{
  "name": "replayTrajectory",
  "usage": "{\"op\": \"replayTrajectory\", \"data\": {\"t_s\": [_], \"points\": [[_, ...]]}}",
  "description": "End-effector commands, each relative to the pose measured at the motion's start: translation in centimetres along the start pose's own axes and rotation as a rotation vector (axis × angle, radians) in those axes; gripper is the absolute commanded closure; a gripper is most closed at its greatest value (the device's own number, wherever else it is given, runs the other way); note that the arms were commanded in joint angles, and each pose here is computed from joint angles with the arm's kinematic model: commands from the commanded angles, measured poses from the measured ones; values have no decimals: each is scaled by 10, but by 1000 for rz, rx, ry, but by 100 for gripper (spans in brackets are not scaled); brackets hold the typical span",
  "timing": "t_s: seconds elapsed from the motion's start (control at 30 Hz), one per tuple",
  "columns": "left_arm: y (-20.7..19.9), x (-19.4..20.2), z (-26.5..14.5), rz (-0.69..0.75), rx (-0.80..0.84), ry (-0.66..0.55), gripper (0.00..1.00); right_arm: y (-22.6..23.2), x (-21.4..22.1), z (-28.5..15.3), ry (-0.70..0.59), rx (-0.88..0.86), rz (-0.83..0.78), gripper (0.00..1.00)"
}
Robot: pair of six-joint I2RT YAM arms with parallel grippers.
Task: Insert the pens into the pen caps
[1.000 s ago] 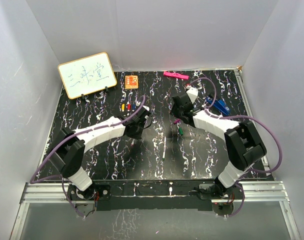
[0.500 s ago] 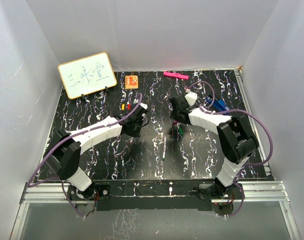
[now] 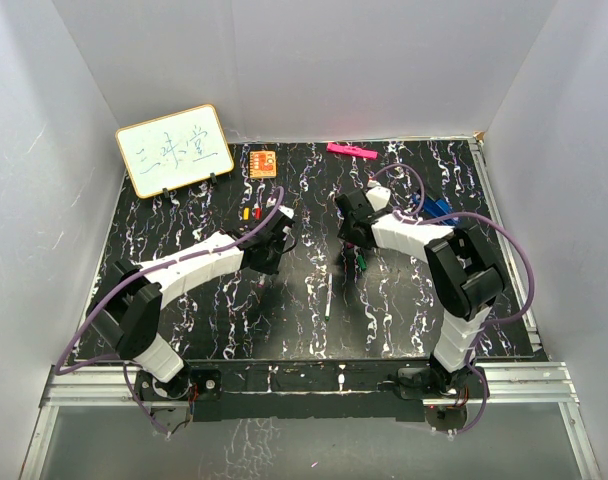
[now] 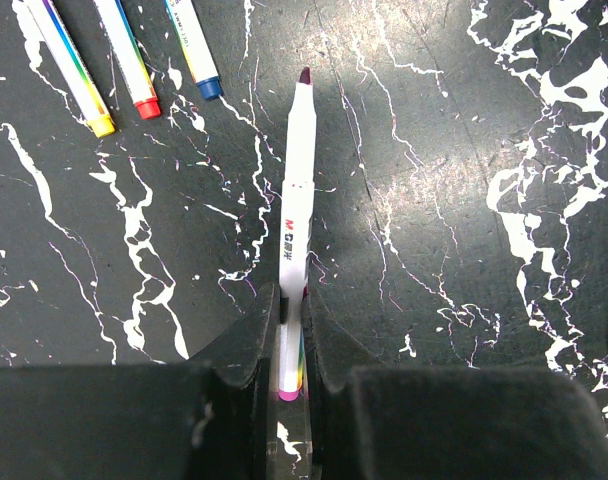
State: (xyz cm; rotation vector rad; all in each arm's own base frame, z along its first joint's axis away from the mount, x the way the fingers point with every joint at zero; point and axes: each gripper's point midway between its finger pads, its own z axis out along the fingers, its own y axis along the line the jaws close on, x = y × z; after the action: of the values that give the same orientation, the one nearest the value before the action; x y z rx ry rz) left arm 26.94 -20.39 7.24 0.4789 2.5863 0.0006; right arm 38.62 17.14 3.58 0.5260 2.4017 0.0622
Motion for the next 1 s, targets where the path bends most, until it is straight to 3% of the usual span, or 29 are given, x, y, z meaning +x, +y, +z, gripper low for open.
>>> {"op": "replayTrajectory", "data": {"t_s": [0.0, 0.43, 0.63, 0.97], "points": [[3, -5, -8, -2, 12, -23, 100, 11, -15, 0, -33, -3, 31, 58], [6, -4, -6, -12, 16, -22, 100, -3, 3, 9, 26, 75, 28, 65], [9, -7, -9, -20, 15, -47, 100, -21, 23, 10, 101, 144, -26, 77], [15, -11, -12, -31, 11, -71, 100, -54, 61, 8, 247, 235, -146, 80]]}}
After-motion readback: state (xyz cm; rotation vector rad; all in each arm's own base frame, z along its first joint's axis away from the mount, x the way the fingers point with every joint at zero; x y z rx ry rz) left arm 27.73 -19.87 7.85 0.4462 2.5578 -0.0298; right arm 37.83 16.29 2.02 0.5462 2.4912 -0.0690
